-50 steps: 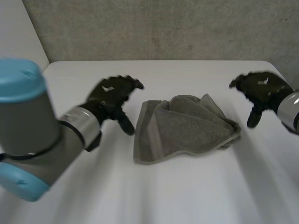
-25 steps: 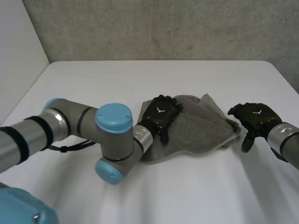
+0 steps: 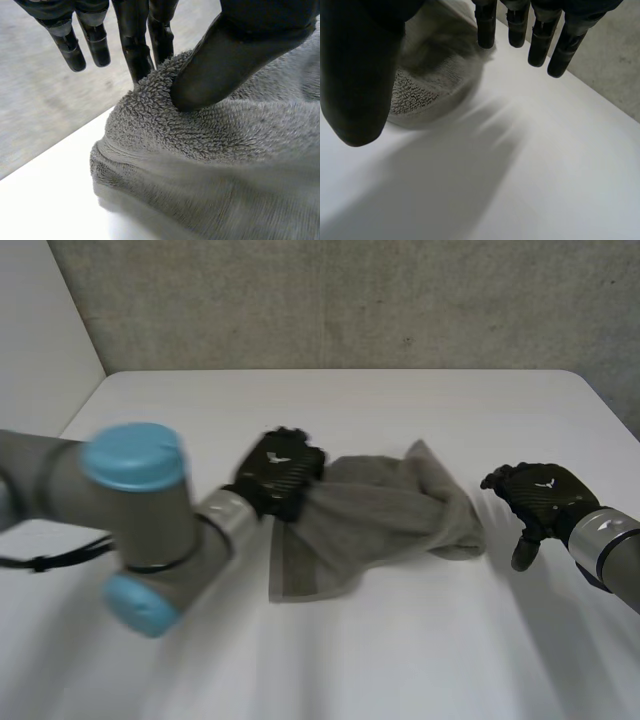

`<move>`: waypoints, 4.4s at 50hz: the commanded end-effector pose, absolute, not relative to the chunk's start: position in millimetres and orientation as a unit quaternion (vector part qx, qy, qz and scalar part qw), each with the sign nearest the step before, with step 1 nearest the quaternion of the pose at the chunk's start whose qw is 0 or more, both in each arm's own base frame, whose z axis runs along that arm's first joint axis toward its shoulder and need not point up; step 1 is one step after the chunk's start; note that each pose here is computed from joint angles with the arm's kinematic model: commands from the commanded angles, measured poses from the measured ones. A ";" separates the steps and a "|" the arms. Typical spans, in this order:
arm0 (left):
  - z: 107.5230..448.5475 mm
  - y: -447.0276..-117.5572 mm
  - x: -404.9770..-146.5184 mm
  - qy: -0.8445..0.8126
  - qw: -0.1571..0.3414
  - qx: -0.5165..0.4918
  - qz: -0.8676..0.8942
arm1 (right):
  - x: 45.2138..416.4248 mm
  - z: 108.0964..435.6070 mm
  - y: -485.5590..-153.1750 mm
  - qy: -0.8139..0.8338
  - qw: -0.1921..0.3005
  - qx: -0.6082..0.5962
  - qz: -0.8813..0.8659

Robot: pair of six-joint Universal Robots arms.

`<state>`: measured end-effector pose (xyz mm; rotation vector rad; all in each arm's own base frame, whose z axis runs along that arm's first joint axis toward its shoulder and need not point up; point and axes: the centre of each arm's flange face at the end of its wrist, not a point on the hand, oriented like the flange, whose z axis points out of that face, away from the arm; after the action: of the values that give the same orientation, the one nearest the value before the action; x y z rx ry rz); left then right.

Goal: Fold the towel.

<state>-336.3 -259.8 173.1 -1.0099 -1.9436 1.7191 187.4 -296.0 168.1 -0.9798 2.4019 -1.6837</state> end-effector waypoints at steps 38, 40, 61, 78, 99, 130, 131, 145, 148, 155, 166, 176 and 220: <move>202.8 -205.4 -233.4 -0.779 0.201 -0.234 0.546 | 343.9 207.3 -300.5 0.564 0.219 -0.503 -0.617; 200.4 -202.2 -236.0 -0.779 0.191 -0.230 0.551 | 351.2 202.6 -298.7 0.558 0.223 -0.512 -0.614; 125.0 -199.8 -255.1 -0.830 0.108 -0.229 0.497 | 380.9 142.9 -291.3 0.546 0.218 -0.581 -0.563; 135.7 -213.5 -254.1 -0.820 0.105 -0.216 0.520 | 310.0 193.7 -253.8 0.680 0.157 -0.437 -0.568; 133.2 -215.5 -246.5 -0.813 0.058 -0.241 0.526 | 283.6 199.2 -248.7 0.731 0.209 -0.309 -0.572; 264.3 -205.5 -235.8 -0.693 0.128 -0.231 0.671 | 256.0 266.8 -209.3 0.643 0.244 -0.334 -0.645; 246.3 -202.0 -231.4 -0.712 0.129 -0.236 0.648 | 256.0 266.6 -209.2 0.643 0.244 -0.334 -0.645; 181.2 -205.7 -212.0 -0.781 0.141 -0.238 0.561 | 216.0 211.8 -211.7 0.718 0.141 -0.460 -0.502; 181.8 -207.2 -212.2 -0.780 0.140 -0.237 0.562 | 221.0 235.0 -226.5 0.694 0.131 -0.459 -0.538; 181.5 -203.6 -215.7 -0.779 0.146 -0.243 0.560 | 248.4 262.6 -242.4 0.652 0.155 -0.472 -0.573; 174.0 -193.3 -217.0 -0.785 0.151 -0.249 0.546 | 314.9 223.5 -236.5 0.601 0.183 -0.589 -0.509; 170.1 -190.5 -215.3 -0.789 0.150 -0.248 0.542 | 339.7 178.6 -229.9 0.529 0.132 -0.693 -0.472; 171.7 -195.7 -209.9 -0.790 0.143 -0.237 0.547 | 320.4 168.9 -249.6 0.434 -0.016 -0.764 -0.477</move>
<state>-210.0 -195.6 171.8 -0.6840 -2.2784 1.5775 320.9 -245.5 162.9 -2.4141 1.3946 -1.4792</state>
